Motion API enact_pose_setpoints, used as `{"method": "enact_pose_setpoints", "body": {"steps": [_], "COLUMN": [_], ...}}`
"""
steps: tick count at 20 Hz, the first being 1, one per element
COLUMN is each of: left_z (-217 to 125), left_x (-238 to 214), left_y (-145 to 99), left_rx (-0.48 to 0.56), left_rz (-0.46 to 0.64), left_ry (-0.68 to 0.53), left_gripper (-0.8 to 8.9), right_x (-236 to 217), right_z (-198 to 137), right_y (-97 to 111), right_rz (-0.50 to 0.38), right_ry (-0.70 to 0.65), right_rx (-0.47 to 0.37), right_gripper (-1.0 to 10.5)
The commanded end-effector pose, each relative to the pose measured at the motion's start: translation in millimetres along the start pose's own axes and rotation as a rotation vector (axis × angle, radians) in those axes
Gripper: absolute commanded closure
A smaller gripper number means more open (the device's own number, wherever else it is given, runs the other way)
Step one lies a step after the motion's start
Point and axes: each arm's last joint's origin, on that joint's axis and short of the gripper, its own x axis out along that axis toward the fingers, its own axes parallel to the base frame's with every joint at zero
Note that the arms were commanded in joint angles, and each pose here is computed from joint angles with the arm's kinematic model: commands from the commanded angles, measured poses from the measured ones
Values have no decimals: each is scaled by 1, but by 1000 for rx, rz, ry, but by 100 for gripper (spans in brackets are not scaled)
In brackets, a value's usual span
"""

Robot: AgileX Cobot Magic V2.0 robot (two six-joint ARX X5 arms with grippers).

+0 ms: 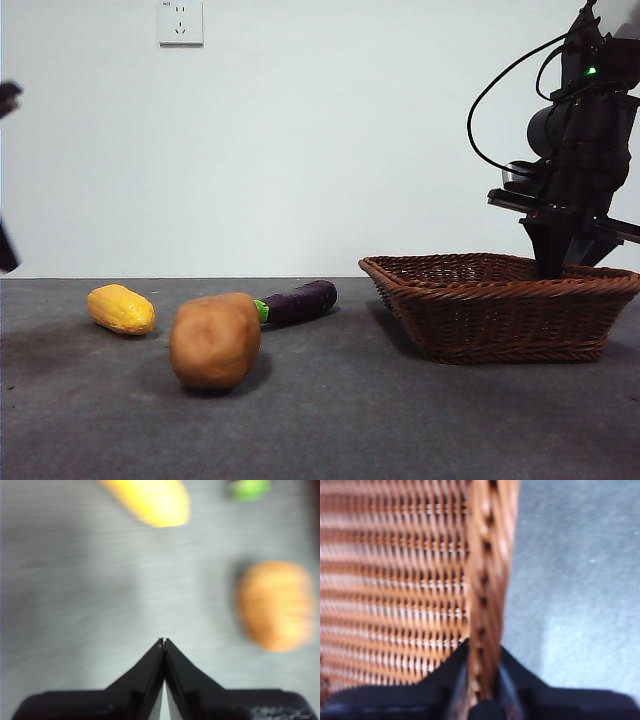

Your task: Help me put the vegetables on the table into the basket

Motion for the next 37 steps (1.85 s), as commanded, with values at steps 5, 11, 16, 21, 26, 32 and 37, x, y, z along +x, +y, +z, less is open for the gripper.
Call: {"method": "enact_pose_setpoints", "body": {"steps": [5, 11, 16, 21, 26, 32, 37], "left_z": [33, 119, 151, 157, 152, 142, 144], "left_x": [-8, -4, 42, 77, 111, 136, 134], "left_y": [-8, -15, 5, 13, 17, 26, 25], "left_rx": [-120, -196, -357, -372, -351, -361, -323], "left_rz": [-66, 64, 227, 377, 388, 411, 420], "left_ry": [-100, -89, 65, 133, 171, 243, 238], "left_gripper": [811, 534, 357, 342, 342, 372, 822], "right_x": [-37, -99, -157, -203, -225, -235, -235], "right_z": [-8, -36, -71, -112, -141, -155, -155], "right_y": [10, 26, 41, 53, 59, 62, 62], "right_rz": [-10, -14, -20, -24, -28, -27, -27], "right_ry": [-73, -160, -282, -383, -418, -448, -443], "right_rx": [-25, -69, -112, -137, -160, -168, -167], "right_gripper": [955, 955, 955, 955, 955, 955, 955]}}
